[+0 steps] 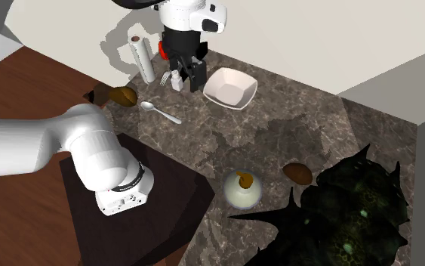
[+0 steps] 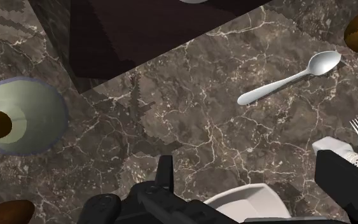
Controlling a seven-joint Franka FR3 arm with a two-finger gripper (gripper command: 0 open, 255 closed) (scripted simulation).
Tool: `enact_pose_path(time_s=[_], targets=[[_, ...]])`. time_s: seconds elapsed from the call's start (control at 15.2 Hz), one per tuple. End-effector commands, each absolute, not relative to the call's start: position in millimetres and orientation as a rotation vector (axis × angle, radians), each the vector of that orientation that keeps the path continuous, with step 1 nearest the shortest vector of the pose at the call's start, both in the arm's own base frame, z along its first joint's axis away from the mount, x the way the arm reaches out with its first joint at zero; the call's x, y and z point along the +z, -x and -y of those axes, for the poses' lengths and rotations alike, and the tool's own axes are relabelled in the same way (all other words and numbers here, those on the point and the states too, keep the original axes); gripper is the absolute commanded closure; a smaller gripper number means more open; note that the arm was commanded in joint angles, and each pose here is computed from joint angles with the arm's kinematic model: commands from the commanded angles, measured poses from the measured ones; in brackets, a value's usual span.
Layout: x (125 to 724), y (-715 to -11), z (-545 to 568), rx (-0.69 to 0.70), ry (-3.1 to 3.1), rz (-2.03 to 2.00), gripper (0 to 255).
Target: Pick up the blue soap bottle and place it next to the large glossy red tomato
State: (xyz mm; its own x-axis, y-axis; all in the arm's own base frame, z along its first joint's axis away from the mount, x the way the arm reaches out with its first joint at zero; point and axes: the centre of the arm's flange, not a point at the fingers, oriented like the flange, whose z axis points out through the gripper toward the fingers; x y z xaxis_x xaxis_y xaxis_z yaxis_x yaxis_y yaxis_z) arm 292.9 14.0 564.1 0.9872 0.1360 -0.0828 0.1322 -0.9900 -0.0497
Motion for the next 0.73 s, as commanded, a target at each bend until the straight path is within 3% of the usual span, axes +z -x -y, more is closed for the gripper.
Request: enact_pose_path(time_s=[0.0,0.66], targets=[[564.1,-292.9,-14.0,0.133,3.088,0.208,0],[502.9,-317.7,95.9,0.134,3.124,0.084,0]])
